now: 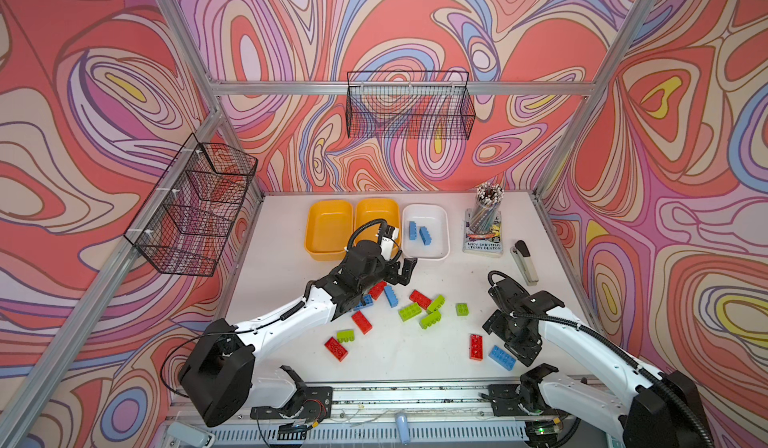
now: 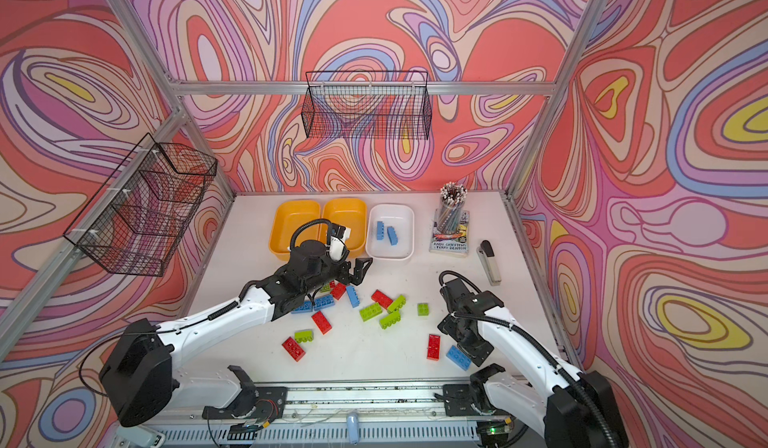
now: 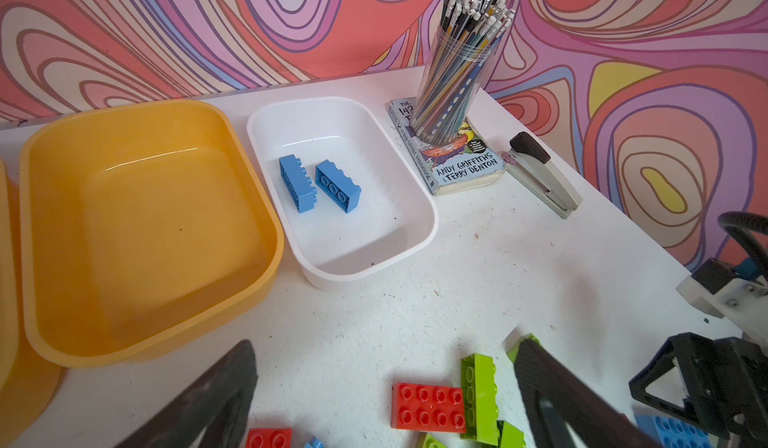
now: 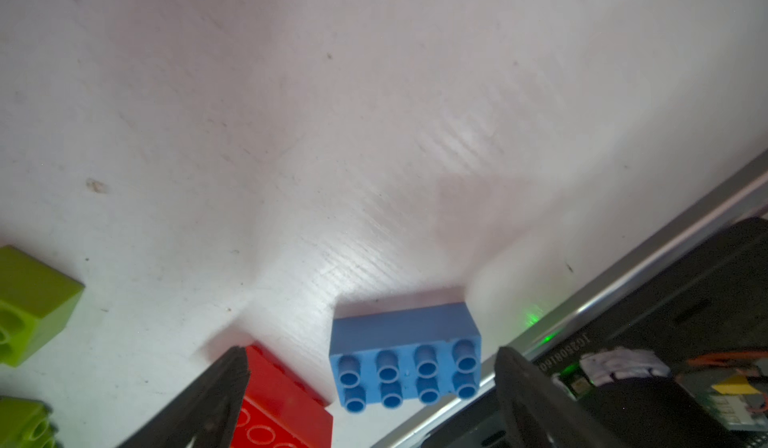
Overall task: Sort the legos into containers by color
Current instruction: 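Move the right gripper to a blue brick nearest the robot and grasp it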
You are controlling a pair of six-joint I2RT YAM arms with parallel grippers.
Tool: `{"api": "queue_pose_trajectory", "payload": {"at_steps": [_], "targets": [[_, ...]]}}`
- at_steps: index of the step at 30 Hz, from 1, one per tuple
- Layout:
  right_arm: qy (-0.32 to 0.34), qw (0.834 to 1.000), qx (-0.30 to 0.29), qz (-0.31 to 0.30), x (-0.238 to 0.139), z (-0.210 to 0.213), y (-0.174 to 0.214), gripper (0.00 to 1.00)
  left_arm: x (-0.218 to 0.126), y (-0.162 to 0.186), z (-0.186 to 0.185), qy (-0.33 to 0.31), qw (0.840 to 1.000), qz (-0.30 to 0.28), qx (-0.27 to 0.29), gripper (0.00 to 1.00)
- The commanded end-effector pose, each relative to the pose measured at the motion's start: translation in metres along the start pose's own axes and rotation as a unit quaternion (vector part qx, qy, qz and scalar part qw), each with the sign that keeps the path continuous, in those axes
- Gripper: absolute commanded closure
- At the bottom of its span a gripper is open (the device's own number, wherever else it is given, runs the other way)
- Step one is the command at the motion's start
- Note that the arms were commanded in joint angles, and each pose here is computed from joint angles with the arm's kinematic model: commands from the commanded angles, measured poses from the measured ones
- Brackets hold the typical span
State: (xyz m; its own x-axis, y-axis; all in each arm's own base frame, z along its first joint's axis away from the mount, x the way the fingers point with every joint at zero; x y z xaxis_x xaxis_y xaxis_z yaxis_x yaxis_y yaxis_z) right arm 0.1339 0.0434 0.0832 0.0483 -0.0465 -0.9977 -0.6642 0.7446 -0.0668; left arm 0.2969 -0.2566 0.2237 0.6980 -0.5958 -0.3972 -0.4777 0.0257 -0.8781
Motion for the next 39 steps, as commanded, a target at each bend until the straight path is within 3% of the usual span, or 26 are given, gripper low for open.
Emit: {"api": "queue_pose_trajectory", "payload": {"at_steps": [1,27,34,39], "targets": [[-0.007,1.000,0.022,0.010,0.006,0.001,0.004,0.02,-0.006,0.003,0.001,-0.008,1.000,0.003,0.010,0.00],[-0.014,0.999,0.008,0.047,0.018,0.005,0.020,0.08,-0.013,0.017,0.012,-0.036,0.999,0.014,0.009,0.00],[-0.011,0.998,-0.005,0.055,0.023,0.009,0.029,0.14,-0.016,0.019,0.014,-0.041,0.999,0.013,0.005,0.00],[-0.011,0.998,-0.008,0.061,0.028,0.011,0.033,0.24,-0.018,0.020,0.016,-0.045,0.999,0.011,0.006,0.00]]}}
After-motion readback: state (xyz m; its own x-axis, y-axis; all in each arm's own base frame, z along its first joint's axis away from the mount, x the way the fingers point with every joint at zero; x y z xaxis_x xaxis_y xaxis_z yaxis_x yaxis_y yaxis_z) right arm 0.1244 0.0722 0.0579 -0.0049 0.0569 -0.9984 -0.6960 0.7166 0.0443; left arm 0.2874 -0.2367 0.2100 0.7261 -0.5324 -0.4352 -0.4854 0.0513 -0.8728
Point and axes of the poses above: each gripper's point midway between its finger pads, its own x axis out along the fingers, its own z axis along the line the jaws close on, y = z × x, the point moved 4 cm from there along -x, back along the fingers, and after that the axes turned 1 degree about -x, right-handed, at the moved point
